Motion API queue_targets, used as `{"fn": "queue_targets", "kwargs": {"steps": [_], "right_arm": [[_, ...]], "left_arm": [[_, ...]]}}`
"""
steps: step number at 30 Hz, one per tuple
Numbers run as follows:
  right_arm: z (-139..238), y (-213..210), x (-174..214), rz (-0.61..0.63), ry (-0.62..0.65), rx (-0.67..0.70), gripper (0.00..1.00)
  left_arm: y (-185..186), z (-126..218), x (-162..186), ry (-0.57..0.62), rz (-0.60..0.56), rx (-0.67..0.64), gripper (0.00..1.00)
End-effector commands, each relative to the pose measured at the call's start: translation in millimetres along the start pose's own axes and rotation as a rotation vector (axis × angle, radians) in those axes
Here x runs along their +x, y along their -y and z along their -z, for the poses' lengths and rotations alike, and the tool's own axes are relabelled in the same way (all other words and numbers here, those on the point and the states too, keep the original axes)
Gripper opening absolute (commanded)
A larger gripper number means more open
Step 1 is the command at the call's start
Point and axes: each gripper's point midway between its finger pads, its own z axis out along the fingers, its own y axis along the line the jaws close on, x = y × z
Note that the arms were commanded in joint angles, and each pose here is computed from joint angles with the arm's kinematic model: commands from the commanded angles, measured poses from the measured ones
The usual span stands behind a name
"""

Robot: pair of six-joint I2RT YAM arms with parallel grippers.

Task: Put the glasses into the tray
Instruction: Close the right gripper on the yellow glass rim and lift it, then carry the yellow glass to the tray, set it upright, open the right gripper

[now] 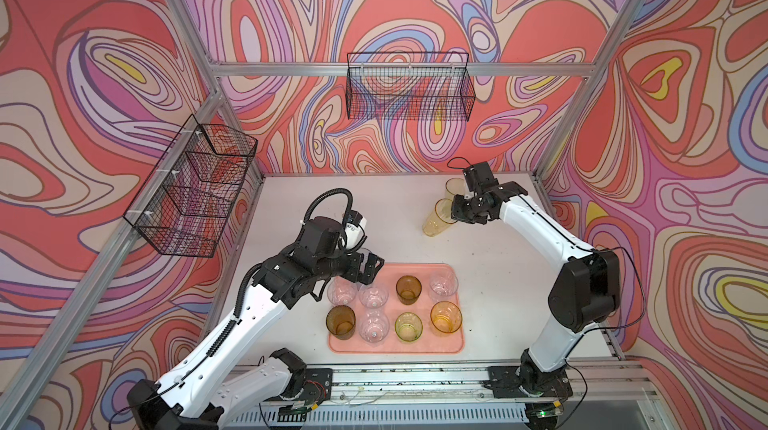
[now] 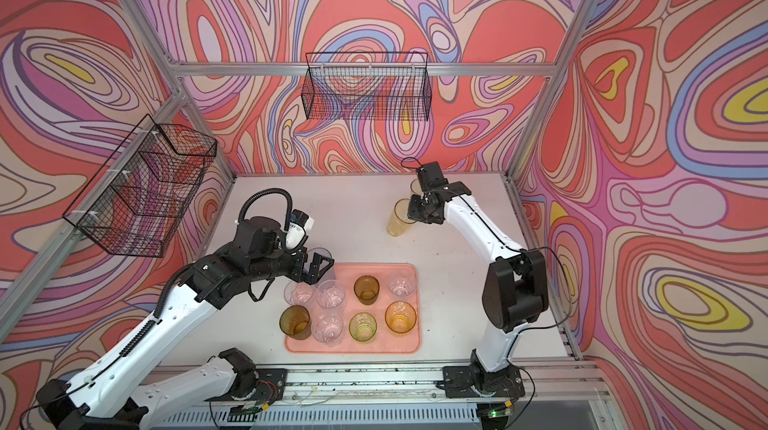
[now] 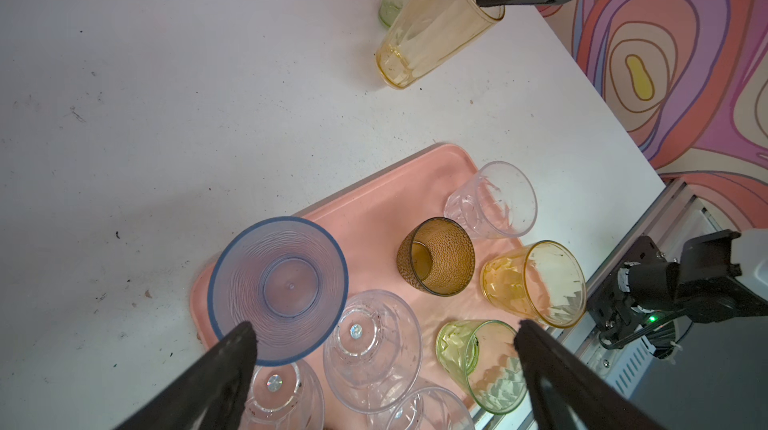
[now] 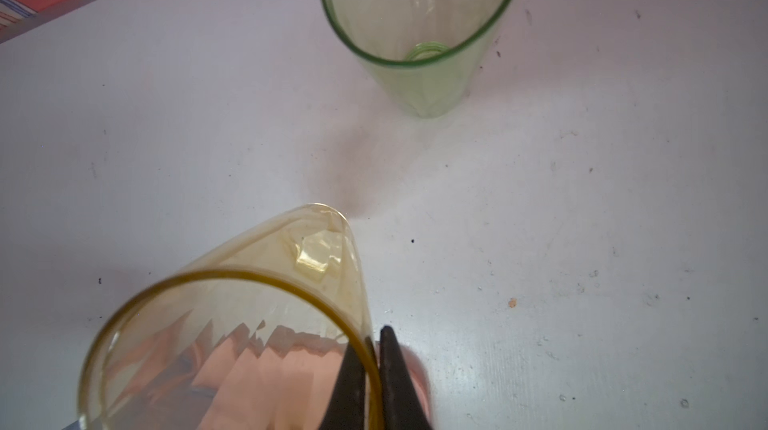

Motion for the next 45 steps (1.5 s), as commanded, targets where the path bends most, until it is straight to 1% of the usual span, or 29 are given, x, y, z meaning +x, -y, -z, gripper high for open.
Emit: {"fn": "queue_targets", "kwargs": {"steps": [1,3,8,9,16,24,29,35,45], "right_arm": [[28.0,-27.6,4.5,0.093,0.013,-0.005,0.0],[32.3,-40.8,10.1,0.131,0.001,0.002,0.0],[41.5,-71.3,25.4,0.184,-0.025,-0.04,0.0],[31.0,-74.3,31.8,0.196,-0.052,-0.025,0.0],[23.2,-97.0,53.0,0.249,-0.088,-0.032,0.0],[5.9,-107.1,73.3,0.28,-0.133,-0.023,0.0],[5.3,-107.1,82.0,0.295,-0.137,0.004,0.0],[9.6,-111.9,100.6,0.308,-0.153,-0.003,0.0],[0.8,-108.9,127.1,0.321,-0.192,0.032,0.0]], "left_arm": [[5.9,11.2,-3.3,-0.003,0.025,0.022,1.0],[6.2,12.8,0.0,-0.021,0.044,0.022,1.0],[8.3,17.6,7.7,-0.037,0.073,0.035,1.0],[7.9,19.2,8.7,-0.036,0.078,0.033,1.0],[3.0,20.8,16.6,-0.038,0.103,0.012,1.0],[-0.3,18.0,20.4,-0.041,0.11,0.001,1.0],[-2.9,14.4,21.7,-0.048,0.107,-0.01,1.0],[-14.3,13.2,20.7,-0.01,0.096,-0.066,1.0],[-16.0,12.9,22.3,-0.006,0.1,-0.073,1.0]]}}
